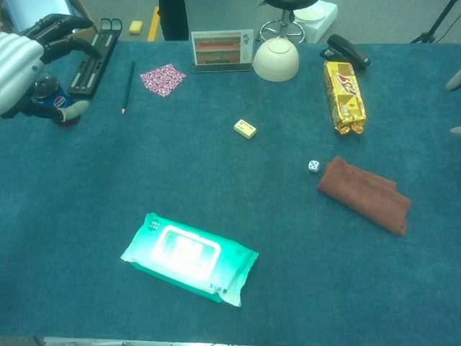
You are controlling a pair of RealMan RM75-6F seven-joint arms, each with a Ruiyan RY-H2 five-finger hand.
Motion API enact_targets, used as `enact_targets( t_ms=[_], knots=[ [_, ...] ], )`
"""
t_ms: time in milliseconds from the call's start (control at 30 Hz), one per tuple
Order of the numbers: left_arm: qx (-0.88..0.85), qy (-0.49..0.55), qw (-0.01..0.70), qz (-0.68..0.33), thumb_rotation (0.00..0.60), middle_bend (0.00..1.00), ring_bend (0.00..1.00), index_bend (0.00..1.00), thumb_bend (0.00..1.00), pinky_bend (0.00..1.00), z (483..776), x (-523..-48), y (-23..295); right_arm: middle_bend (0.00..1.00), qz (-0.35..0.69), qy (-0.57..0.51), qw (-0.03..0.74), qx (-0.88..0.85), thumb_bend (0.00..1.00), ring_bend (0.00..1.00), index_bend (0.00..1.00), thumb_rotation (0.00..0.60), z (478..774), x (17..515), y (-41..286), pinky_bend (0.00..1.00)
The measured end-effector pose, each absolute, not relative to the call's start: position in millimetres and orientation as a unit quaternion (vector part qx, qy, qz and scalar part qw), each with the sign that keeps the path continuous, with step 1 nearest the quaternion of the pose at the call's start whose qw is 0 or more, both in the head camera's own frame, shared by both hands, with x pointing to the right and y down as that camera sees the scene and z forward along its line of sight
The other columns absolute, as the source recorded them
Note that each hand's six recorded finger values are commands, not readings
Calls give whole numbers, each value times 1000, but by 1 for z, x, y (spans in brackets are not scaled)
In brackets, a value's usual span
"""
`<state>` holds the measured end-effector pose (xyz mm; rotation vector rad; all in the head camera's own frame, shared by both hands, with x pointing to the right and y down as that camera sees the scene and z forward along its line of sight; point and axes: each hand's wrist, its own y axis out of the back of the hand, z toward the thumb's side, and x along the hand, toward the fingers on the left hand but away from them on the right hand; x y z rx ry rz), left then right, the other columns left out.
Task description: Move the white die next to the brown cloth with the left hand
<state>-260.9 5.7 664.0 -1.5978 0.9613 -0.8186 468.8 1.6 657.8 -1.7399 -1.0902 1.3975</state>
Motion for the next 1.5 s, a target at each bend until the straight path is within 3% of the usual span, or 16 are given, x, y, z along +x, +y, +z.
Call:
enact_targets(
  t_ms=[400, 800, 1133, 1267, 1500],
  knots=[
    [-662, 405, 529, -343, 600, 142, 93, 303, 261, 258, 662, -264, 11, 355, 531, -420, 322, -662, 12, 276, 382, 600, 657, 471, 4, 385],
    [-635, 497, 491, -331, 600, 218, 150, 368, 261, 336, 642, -304, 23, 356, 509, -438, 333, -662, 12, 276, 385, 600, 641, 467, 15, 385],
    [-593, 520, 469, -396, 600, 247, 164, 378, 260, 358, 634, -368, 46, 356, 490, -445, 344, -666, 12, 278, 389, 600, 629, 455, 31, 385],
    [-593, 506, 453, -432, 600, 304, 200, 378, 261, 380, 641, -383, 61, 355, 488, -450, 347, -663, 12, 278, 390, 600, 624, 453, 37, 385],
    [-583, 487, 432, -487, 600, 314, 208, 379, 261, 389, 640, -398, 83, 355, 490, -462, 349, -652, 12, 278, 390, 600, 614, 457, 41, 385]
  ],
)
